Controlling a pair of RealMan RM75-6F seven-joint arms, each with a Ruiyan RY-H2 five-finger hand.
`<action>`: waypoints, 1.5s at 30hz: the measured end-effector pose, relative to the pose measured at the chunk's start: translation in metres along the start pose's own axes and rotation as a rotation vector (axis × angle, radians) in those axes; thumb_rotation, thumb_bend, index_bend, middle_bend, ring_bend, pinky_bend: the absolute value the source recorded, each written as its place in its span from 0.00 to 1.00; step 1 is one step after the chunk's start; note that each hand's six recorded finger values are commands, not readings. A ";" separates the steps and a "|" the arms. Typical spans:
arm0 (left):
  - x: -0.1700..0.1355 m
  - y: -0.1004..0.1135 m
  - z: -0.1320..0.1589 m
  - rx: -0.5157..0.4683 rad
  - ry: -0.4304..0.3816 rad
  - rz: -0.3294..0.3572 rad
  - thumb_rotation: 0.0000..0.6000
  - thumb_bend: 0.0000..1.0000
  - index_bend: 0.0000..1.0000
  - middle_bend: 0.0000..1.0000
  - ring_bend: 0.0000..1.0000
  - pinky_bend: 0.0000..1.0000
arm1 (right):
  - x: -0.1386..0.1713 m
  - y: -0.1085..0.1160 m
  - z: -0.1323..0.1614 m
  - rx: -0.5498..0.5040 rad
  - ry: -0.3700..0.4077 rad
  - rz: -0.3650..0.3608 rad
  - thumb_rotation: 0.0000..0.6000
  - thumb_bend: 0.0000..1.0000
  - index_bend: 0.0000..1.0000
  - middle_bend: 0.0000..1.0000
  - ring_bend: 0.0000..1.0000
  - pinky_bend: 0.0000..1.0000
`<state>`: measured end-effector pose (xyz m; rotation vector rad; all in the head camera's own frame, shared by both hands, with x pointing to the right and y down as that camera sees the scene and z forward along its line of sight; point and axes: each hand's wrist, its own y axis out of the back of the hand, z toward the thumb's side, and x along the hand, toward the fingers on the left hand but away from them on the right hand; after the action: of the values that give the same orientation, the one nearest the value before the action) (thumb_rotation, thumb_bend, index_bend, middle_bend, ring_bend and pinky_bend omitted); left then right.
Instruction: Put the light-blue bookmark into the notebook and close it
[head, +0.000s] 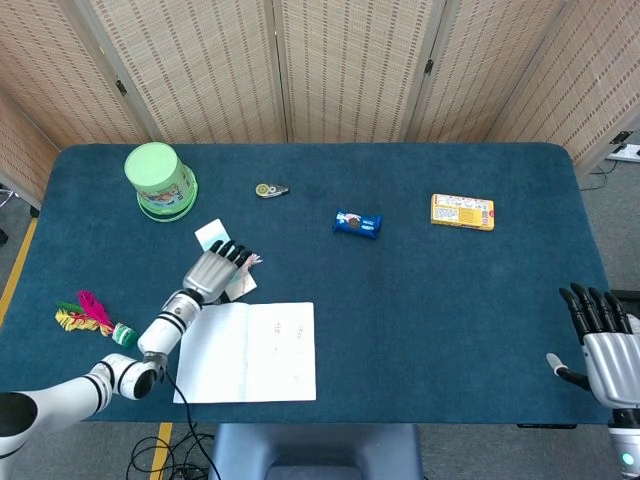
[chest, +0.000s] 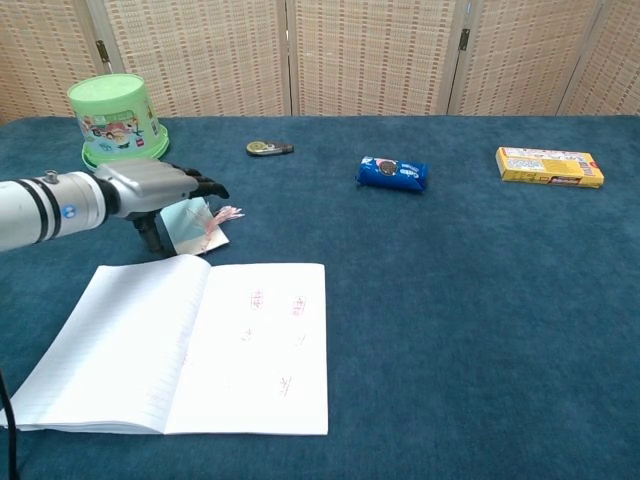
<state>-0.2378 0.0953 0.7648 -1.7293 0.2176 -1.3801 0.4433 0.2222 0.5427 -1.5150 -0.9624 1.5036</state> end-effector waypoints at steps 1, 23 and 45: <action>0.002 0.003 0.005 0.000 -0.007 0.005 1.00 0.23 0.08 0.10 0.06 0.13 | 0.000 0.000 0.000 -0.001 -0.001 -0.001 1.00 0.14 0.04 0.06 0.00 0.00; 0.005 0.027 -0.008 -0.077 0.049 -0.017 1.00 0.63 0.18 0.15 0.06 0.13 | 0.004 0.000 -0.004 -0.006 -0.002 -0.003 1.00 0.14 0.04 0.06 0.00 0.00; 0.028 0.003 -0.026 -0.125 0.144 -0.115 1.00 0.82 0.19 0.18 0.06 0.13 | 0.005 0.002 -0.005 0.001 -0.016 -0.001 1.00 0.14 0.04 0.06 0.00 0.00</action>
<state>-0.2486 0.0627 0.7825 -1.7688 0.2933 -1.6067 0.4479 0.2255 0.5387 -1.5033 -0.9711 1.5173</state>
